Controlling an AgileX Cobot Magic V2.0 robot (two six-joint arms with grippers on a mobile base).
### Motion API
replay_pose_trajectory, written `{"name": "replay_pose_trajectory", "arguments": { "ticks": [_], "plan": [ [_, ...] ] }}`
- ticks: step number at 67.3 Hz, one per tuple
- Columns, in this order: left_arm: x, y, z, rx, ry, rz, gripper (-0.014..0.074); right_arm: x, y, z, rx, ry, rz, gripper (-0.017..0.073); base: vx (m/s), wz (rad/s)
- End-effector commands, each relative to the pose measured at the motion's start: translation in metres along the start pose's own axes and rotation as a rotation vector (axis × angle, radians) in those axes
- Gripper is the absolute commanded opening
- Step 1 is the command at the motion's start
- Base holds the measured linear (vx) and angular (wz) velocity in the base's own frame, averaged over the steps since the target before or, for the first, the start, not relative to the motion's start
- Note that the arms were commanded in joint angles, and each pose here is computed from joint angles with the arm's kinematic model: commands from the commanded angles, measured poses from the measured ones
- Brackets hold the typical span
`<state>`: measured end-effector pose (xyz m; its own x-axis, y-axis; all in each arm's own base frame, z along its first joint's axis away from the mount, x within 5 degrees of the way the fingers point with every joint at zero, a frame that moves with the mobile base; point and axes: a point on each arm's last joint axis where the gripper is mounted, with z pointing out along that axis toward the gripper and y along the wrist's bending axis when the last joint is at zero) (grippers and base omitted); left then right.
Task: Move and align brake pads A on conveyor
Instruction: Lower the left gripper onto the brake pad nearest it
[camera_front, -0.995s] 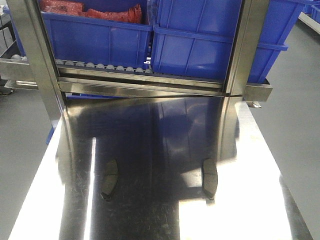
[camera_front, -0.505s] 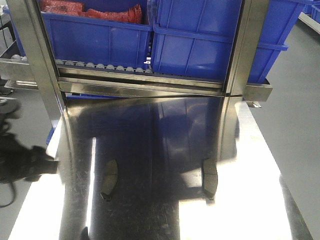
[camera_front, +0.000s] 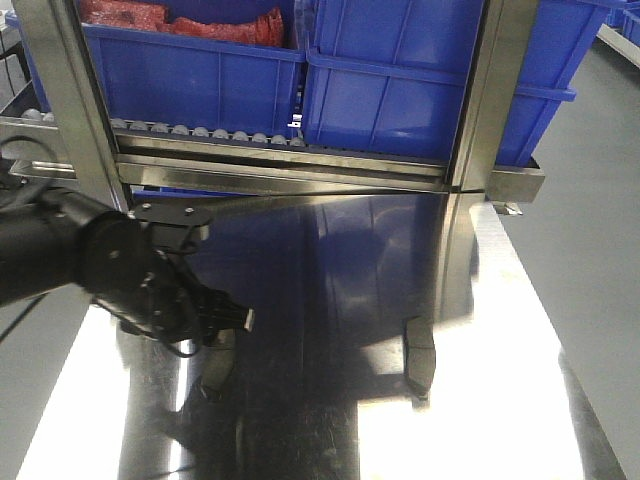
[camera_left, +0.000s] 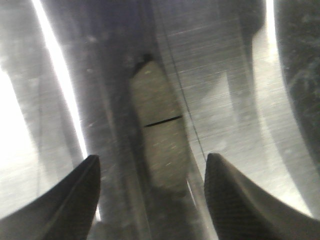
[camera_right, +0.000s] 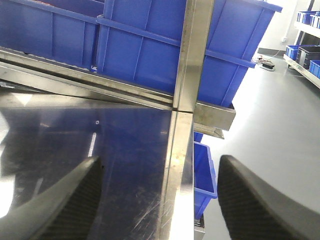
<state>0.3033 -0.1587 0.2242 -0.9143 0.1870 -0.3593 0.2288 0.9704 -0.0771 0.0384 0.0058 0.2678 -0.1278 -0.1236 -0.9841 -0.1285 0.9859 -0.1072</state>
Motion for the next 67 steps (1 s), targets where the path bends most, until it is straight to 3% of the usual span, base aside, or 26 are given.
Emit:
{"name": "replay_pose_trajectory", "arguments": {
  "ticks": [1, 14, 26, 67],
  "plan": [
    [-0.015, -0.012, -0.011, 0.024, -0.050, -0.018, 0.0444, -0.014, -0.002, -0.002, 0.020, -0.084, -0.010, 0.0484, 0.00, 0.00],
    [-0.023, -0.014, 0.007, 0.000, 0.024, -0.029, 0.0470, -0.014, -0.002, -0.002, 0.020, -0.086, -0.010, 0.0484, 0.00, 0.00],
    [-0.024, -0.015, 0.019, -0.008, 0.044, -0.103, 0.0517, -0.014, -0.002, -0.002, 0.020, -0.086, -0.010, 0.0484, 0.00, 0.00],
    [-0.034, -0.019, 0.046, -0.029, 0.099, -0.127, 0.0520, -0.014, -0.002, -0.002, 0.020, -0.086, -0.010, 0.0484, 0.00, 0.00]
  ]
}}
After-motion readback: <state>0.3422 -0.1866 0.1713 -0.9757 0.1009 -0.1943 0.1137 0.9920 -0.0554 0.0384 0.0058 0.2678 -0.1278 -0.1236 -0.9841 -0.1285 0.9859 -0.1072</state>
